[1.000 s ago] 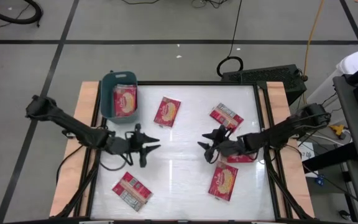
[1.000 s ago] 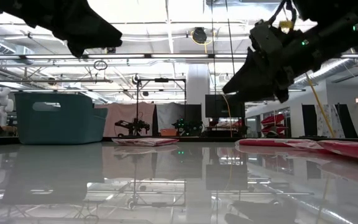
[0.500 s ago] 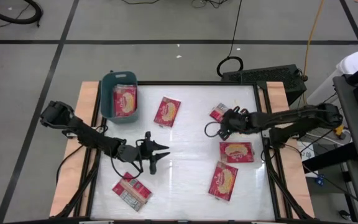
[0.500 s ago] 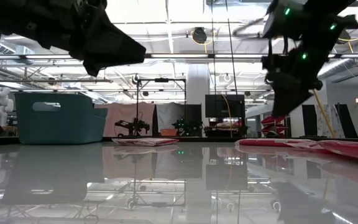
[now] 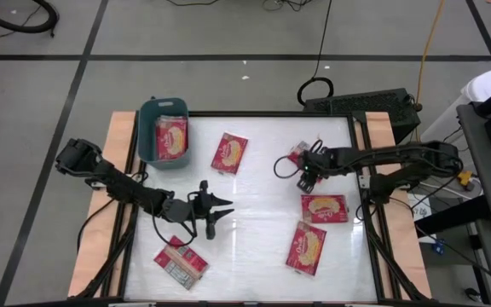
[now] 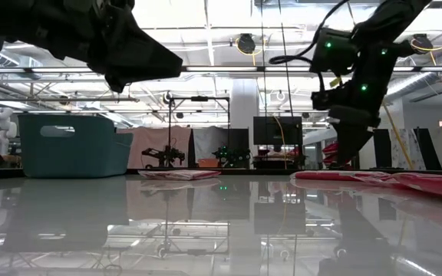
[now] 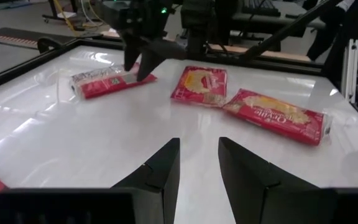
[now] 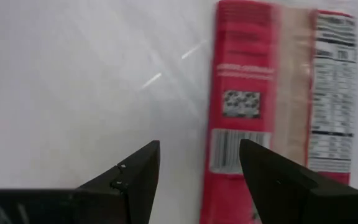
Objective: Sort popcorn bags into baskets
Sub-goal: Stack the red popcorn bag on top of the other red popcorn bag into the blue bin
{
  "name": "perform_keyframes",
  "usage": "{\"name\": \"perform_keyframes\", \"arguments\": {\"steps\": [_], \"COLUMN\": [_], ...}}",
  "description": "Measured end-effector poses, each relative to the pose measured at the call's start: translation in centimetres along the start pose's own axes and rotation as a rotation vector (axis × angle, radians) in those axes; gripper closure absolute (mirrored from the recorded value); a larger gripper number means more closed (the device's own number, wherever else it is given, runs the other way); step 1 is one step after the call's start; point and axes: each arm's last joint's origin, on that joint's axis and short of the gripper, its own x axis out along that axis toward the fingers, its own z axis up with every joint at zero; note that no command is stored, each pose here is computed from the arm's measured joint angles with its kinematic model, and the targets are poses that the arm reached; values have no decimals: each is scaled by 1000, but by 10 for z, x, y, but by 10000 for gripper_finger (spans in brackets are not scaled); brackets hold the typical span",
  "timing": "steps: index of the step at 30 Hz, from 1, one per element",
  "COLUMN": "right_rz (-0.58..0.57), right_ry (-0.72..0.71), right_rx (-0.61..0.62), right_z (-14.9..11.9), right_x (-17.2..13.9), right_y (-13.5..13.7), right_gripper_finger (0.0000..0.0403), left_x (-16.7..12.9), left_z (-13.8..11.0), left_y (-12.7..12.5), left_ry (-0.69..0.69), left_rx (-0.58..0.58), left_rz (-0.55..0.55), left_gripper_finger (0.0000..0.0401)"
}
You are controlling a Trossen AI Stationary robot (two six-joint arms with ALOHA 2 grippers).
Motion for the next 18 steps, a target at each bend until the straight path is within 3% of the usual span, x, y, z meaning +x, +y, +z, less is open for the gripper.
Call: {"name": "perform_keyframes", "arguments": {"steps": [3, 6, 11, 18], "right_rz": [-85, -124, -50, 50], "right_ry": [-22, -24, -66, -184], "right_rx": [-14, 71, 160, 233], "right_z": [-7, -16, -28, -30], "right_x": [2, 8, 18, 9], "right_y": [3, 2, 8, 33], "right_gripper_finger": [190, 190, 190, 190], "left_x": [0, 0, 0, 0], "left_z": [-1, -1, -1, -1], "left_y": [0, 0, 0, 0], "left_ry": [6, 6, 6, 5], "left_rx": [5, 7, 6, 0], "left_rz": [1, 1, 1, 0], "left_gripper_finger": [288, 288, 288, 288]}}
